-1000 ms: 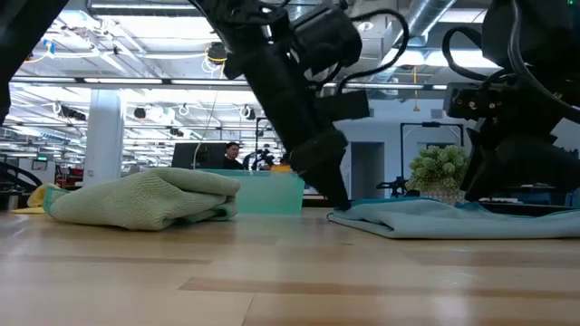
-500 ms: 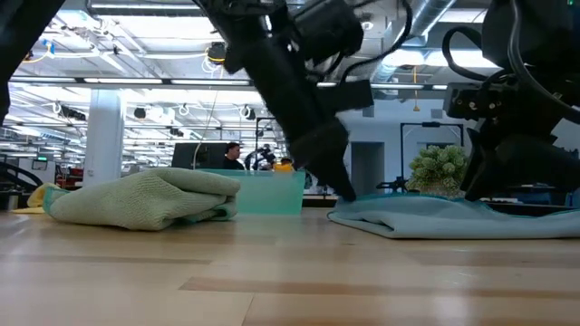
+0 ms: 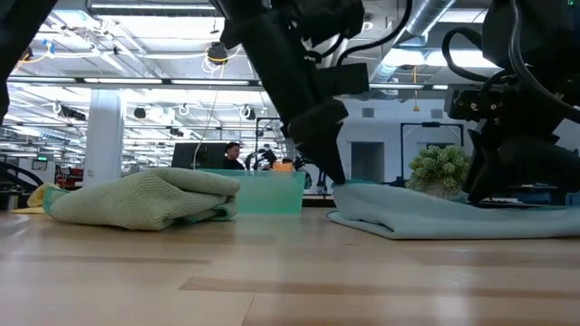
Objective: Fold microfiber towels
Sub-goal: Fold the blue microfiber cloth
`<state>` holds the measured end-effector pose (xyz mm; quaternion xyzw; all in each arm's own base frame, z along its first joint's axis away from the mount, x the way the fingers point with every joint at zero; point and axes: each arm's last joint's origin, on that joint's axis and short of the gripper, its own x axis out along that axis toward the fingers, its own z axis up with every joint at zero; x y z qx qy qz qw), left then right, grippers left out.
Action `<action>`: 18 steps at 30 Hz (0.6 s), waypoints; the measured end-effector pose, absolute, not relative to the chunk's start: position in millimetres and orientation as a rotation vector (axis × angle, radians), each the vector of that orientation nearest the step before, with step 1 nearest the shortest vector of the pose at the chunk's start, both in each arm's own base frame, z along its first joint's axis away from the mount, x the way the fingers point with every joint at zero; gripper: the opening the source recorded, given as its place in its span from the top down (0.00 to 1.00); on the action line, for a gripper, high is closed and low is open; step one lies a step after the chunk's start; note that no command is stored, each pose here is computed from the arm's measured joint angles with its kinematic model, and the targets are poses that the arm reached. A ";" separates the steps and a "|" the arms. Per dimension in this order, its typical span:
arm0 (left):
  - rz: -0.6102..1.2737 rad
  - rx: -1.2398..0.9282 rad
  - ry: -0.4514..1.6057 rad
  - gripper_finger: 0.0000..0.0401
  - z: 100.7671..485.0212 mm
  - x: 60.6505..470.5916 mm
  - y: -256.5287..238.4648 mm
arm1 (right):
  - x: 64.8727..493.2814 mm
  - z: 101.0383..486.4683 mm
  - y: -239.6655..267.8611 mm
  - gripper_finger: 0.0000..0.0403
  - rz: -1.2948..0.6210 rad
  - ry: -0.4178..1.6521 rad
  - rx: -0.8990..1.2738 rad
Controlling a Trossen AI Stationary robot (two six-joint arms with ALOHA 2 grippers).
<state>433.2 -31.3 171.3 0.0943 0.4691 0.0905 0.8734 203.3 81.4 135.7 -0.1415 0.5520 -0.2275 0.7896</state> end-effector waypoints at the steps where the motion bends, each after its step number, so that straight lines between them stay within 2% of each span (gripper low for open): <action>1: 0.193 0.193 0.977 1.00 171.5 433.4 -30.7 | 203.2 135.7 81.4 0.68 -0.489 1.189 -0.305; 12: 0.103 0.148 0.946 1.00 183.5 438.4 -44.1 | 203.2 135.7 81.4 0.68 -0.489 1.190 -0.304; 18: 0.116 0.153 0.975 1.00 191.4 437.0 -52.3 | 203.2 135.6 81.4 0.68 -0.488 1.191 -0.303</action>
